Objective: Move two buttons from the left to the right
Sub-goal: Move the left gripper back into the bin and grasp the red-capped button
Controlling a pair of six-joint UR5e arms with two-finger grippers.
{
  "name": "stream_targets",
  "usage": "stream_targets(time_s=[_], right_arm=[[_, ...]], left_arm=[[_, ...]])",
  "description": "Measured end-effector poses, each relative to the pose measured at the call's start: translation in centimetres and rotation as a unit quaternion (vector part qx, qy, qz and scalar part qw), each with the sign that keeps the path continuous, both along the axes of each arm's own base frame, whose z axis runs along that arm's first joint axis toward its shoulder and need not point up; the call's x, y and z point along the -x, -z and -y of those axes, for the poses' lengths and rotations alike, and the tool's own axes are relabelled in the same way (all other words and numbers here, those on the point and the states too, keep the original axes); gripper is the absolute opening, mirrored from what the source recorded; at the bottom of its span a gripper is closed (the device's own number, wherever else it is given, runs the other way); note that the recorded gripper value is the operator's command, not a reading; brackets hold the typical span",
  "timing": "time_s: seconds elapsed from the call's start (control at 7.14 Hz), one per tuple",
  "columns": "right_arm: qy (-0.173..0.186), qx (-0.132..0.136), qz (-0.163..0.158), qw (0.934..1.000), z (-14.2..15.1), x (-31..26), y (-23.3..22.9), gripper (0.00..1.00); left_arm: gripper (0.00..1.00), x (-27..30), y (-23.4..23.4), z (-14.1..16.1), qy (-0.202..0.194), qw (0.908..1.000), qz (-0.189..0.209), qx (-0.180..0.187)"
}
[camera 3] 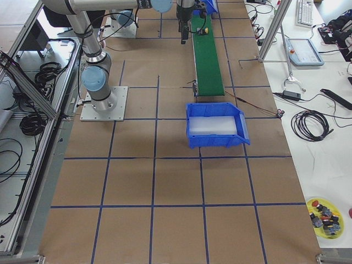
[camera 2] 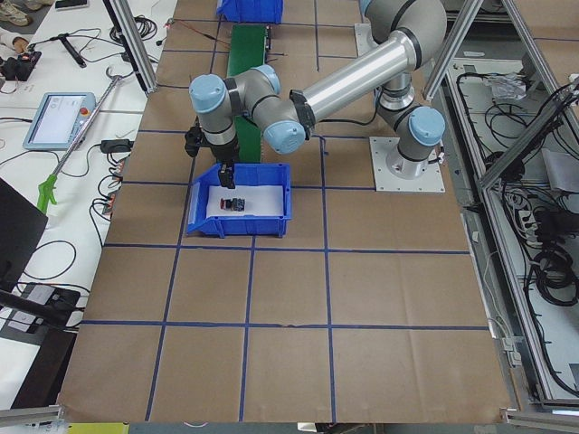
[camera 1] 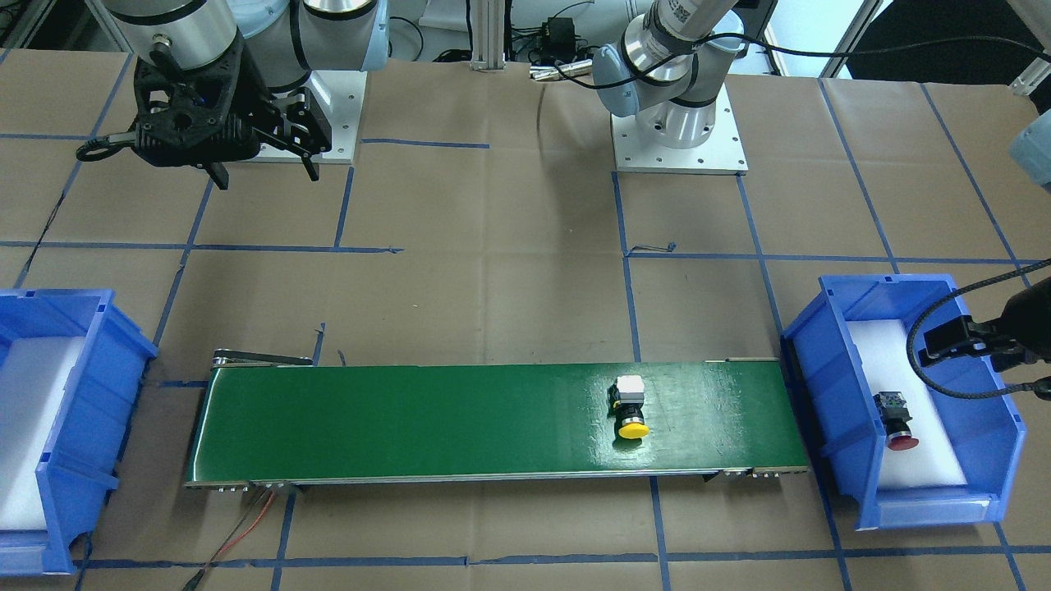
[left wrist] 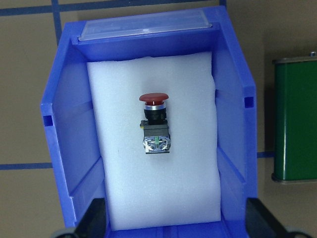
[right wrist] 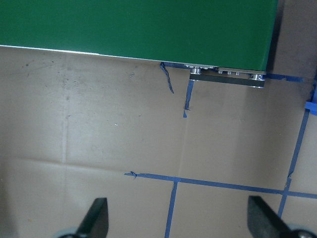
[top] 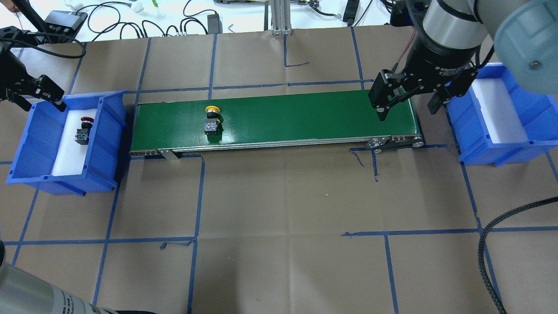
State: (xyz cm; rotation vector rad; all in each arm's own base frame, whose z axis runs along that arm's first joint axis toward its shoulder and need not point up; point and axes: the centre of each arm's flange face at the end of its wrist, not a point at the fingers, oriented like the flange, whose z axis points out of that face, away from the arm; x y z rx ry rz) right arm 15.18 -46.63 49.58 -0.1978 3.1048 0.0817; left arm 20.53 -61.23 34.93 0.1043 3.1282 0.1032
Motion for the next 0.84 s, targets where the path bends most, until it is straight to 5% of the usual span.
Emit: stream_targets(time_s=[0.84], right_arm=[[0.003, 0.004, 0.001, 1.0, 0.1, 0.4, -0.2, 1.0]], left_arm=[[0.99, 0.6, 8.3, -2.3, 0.003, 0.9991, 0.02, 0.037]])
